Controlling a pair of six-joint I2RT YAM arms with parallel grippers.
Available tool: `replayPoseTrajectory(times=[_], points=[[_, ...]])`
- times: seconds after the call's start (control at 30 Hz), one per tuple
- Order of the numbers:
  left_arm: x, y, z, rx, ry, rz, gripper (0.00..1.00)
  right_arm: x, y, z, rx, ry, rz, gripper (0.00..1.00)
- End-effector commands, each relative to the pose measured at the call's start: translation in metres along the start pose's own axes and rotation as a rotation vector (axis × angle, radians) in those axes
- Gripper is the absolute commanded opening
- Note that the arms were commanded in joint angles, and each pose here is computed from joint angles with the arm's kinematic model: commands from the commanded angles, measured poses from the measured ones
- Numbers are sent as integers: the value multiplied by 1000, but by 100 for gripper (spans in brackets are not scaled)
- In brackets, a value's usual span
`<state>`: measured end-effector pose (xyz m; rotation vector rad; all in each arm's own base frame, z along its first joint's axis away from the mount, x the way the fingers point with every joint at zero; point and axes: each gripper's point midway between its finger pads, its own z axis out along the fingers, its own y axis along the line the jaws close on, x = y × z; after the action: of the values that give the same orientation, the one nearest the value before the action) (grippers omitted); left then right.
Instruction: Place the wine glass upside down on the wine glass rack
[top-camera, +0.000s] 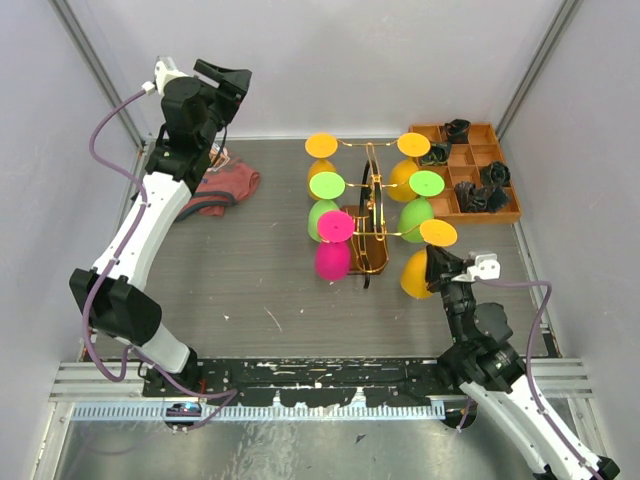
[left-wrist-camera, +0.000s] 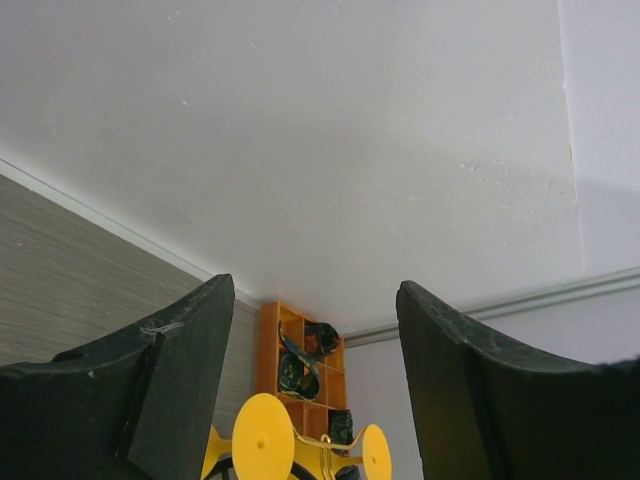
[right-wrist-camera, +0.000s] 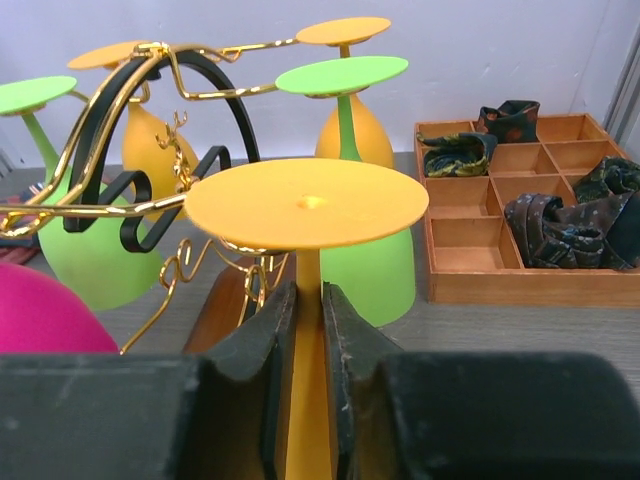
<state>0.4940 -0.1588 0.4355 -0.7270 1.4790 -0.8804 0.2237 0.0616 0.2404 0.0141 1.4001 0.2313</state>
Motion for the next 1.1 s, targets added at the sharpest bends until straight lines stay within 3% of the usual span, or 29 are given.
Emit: replayPoseTrajectory(times=[0.0,0.13,0.67,0.9,1.07], points=[[-11,-7,1,23,-44,-11,73,-9,2,-2,-7,26,7,25],[-11,-7,1,23,-46,-16,73,-14,3,-1,-7,47,-1,39],[-16,-6,0,21,-73,-21,75,-72,-23,-33,87,143,-17,73],[-16,-5,0,22,-77,-16,75,-101,-24,-38,91,156,-19,99],[-20,-4,0,20,-92,32,77,-134,-18,-9,126,124,-86,100]])
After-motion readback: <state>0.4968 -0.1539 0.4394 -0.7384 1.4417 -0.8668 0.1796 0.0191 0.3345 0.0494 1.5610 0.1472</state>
